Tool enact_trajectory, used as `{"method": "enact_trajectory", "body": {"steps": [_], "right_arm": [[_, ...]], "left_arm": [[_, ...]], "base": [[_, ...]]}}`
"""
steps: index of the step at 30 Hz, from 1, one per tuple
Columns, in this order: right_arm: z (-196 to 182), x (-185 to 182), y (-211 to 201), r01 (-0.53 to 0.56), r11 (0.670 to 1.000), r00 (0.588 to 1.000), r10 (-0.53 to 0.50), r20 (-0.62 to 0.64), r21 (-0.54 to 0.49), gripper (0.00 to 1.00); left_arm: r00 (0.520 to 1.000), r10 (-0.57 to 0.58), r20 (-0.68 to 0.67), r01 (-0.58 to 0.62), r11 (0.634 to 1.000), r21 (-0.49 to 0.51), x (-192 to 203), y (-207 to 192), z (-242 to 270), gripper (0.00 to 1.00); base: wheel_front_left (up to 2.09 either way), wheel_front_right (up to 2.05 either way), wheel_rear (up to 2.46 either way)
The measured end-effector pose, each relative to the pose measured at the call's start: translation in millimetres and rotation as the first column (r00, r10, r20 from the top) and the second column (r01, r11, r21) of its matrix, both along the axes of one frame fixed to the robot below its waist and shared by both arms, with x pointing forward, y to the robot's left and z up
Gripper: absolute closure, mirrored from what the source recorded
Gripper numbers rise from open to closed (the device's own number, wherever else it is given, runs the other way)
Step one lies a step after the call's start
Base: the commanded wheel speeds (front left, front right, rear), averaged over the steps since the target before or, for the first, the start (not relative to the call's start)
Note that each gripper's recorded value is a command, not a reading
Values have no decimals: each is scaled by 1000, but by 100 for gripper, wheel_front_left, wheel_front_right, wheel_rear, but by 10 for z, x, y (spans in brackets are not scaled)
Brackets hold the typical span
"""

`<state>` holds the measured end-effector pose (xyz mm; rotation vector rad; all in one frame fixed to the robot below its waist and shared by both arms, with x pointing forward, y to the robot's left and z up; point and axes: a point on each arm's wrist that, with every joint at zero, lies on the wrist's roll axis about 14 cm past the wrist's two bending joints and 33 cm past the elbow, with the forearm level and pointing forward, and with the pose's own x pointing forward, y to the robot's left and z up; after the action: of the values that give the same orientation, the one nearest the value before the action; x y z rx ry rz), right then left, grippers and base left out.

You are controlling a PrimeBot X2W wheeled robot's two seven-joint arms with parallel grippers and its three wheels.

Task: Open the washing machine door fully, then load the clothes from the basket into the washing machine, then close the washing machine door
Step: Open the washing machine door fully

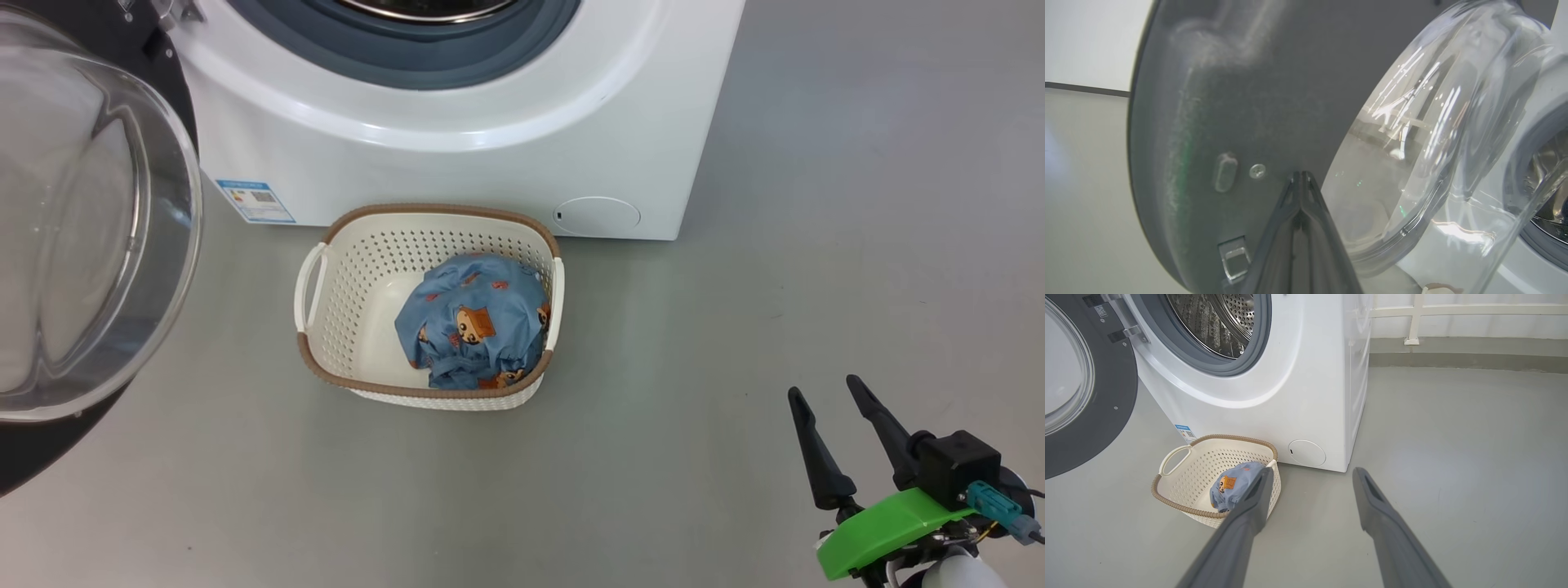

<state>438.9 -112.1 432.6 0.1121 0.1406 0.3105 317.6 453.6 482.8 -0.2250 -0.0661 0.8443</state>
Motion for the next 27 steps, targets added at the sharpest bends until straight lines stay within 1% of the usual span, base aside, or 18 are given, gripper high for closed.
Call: {"method": "enact_trajectory", "body": {"steps": [7, 12, 17, 21, 22, 23, 24, 25, 26, 27], "right_arm": [[52, -28, 41, 2, 1000, 1000, -2, 7, 14, 0], [84, -55, 48, 6, 1000, 1000, -7, 14, 19, 0], [113, -85, 51, 12, 1000, 1000, -13, 19, 26, 0], [130, -105, 42, 20, 999, 1000, -21, 21, 34, 0], [133, -110, 40, 21, 999, 1000, -22, 21, 35, 0], [138, -115, 37, 22, 999, 999, -23, 22, 35, 0], [144, -120, 33, 24, 999, 999, -24, 23, 36, 0], [151, -124, 30, 26, 999, 999, -26, 24, 36, 0], [157, -130, 27, 27, 999, 999, -28, 26, 37, 0], [167, -137, 23, 29, 999, 999, -30, 30, 39, 0]], "left_arm": [[999, -25, 26, 24, 999, 25, -12, -34, 109, 100], [997, -52, 56, 49, 997, 65, -23, -109, 247, 100], [994, -100, 54, 94, 990, 104, -31, -282, 306, 100], [984, -163, 66, 152, 978, 143, 38, -452, 407, 100], [981, -177, 77, 164, 975, 150, 57, -498, 443, 90], [978, -191, 88, 176, 972, 153, 79, -547, 471, 75], [974, -205, 96, 189, 969, 156, 88, -598, 489, 63], [970, -219, 104, 202, 967, 155, 95, -655, 496, 43], [967, -236, 101, 219, 963, 156, 94, -713, 488, 18], [963, -252, 98, 235, 959, 157, 89, -769, 479, 0]], "base": [[0, 0, 0], [0, 0, 0], [0, 0, 0], [0, 0, 0], [0, 0, 0], [0, 0, 0], [0, 0, 0], [0, 0, 0], [0, 0, 0], [0, 0, 0]]}}
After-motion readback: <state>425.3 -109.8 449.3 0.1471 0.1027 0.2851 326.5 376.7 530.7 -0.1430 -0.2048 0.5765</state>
